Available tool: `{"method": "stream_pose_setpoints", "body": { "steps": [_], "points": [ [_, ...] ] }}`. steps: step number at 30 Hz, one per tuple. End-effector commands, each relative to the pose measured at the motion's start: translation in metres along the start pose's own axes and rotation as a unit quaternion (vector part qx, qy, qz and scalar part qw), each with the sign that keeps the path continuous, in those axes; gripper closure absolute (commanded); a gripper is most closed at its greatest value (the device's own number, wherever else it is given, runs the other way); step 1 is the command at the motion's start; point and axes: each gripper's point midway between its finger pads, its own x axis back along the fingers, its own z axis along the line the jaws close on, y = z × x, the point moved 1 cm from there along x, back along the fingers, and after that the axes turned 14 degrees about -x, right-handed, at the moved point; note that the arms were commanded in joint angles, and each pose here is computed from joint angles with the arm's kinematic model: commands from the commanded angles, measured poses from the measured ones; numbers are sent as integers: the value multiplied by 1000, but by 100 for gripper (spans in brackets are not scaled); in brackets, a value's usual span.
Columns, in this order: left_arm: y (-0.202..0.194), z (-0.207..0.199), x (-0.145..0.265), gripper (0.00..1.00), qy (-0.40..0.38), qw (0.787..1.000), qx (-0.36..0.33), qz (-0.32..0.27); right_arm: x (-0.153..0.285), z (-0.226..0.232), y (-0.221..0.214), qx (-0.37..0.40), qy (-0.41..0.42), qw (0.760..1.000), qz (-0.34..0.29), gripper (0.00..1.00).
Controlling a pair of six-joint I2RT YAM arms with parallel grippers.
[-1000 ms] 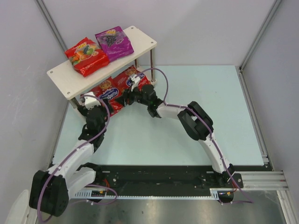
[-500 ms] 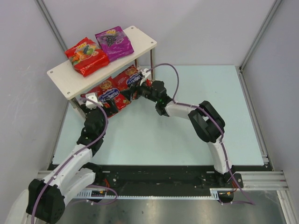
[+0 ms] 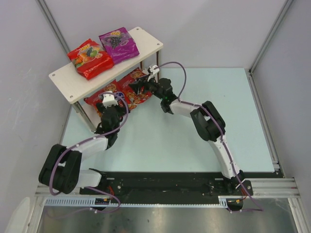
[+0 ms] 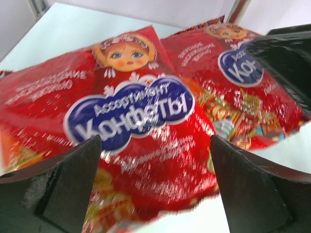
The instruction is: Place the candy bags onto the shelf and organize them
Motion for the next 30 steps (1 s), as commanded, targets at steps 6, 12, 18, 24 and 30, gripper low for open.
{"method": "stream_pose_setpoints", "body": {
  "steps": [6,12,18,24,30],
  "points": [
    [56,-4,-33,3,34,994,22,-99,-38,-29,2,18,3,1000,-11,30],
    [48,7,-44,2,80,993,21,-86,-48,-42,-7,0,-12,1000,-2,30],
    [33,9,-54,2,92,994,42,-41,-34,-57,-47,-44,-40,997,45,30],
    [5,-7,-61,3,76,994,68,49,-25,-60,-60,-100,-51,991,68,30],
    [-25,-8,-48,3,83,985,120,92,-20,-60,-70,-126,-55,986,90,30]
  ]
}}
